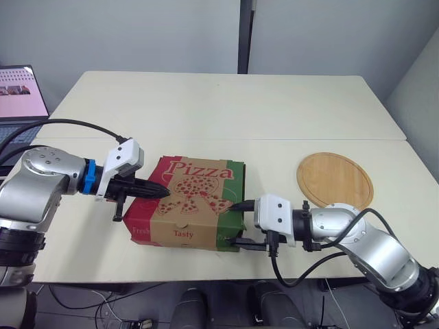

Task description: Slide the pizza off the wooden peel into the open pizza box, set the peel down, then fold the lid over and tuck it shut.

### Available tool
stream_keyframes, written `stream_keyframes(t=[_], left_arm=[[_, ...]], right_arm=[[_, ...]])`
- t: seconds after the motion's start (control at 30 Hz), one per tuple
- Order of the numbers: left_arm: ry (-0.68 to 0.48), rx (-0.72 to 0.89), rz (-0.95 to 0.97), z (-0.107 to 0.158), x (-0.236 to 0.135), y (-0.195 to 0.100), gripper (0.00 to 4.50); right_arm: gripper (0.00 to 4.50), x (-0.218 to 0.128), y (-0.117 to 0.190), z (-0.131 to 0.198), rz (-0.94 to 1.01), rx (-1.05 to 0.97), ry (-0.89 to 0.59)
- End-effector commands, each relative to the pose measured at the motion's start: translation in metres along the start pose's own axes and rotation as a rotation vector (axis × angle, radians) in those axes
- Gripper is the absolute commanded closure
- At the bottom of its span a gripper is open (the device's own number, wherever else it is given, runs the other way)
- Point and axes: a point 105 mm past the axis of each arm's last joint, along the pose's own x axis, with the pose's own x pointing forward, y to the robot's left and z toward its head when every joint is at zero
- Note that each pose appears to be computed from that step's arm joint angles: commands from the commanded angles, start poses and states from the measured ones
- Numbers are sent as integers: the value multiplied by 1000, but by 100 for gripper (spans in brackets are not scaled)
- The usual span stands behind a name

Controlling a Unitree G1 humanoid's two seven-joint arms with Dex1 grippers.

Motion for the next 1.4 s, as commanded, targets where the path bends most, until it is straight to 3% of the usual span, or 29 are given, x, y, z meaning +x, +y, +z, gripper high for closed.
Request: stream_keyframes(t=[0.03,0.27,0.57,0.83,0.97,1.07,1.27,1.37,1.4], left_arm=[[-16,52,-29,13,0,-8,450],[-5,72,-84,14,7,-21,450],[54,30,-91,-12,15,-25,450],[45,25,-62,-13,15,-21,450],[38,26,-47,-11,12,-17,450],[41,29,-40,-11,11,-16,450],[41,30,-34,-10,10,-14,450],[37,28,-33,-9,10,-14,450],[35,27,-32,-9,10,-14,450]], right_arm=[[126,2,-7,9,-41,-58,-27],[126,7,-9,3,-65,-68,-8],[126,6,-8,-6,-80,-78,21],[126,-30,-10,5,-109,79,-53],[126,-51,-19,-16,-153,152,21],[126,-48,-26,-36,-199,129,99],[323,-25,-18,-45,-137,88,103],[428,-16,-11,-35,-94,82,54],[443,-13,-9,-29,-78,86,25]])
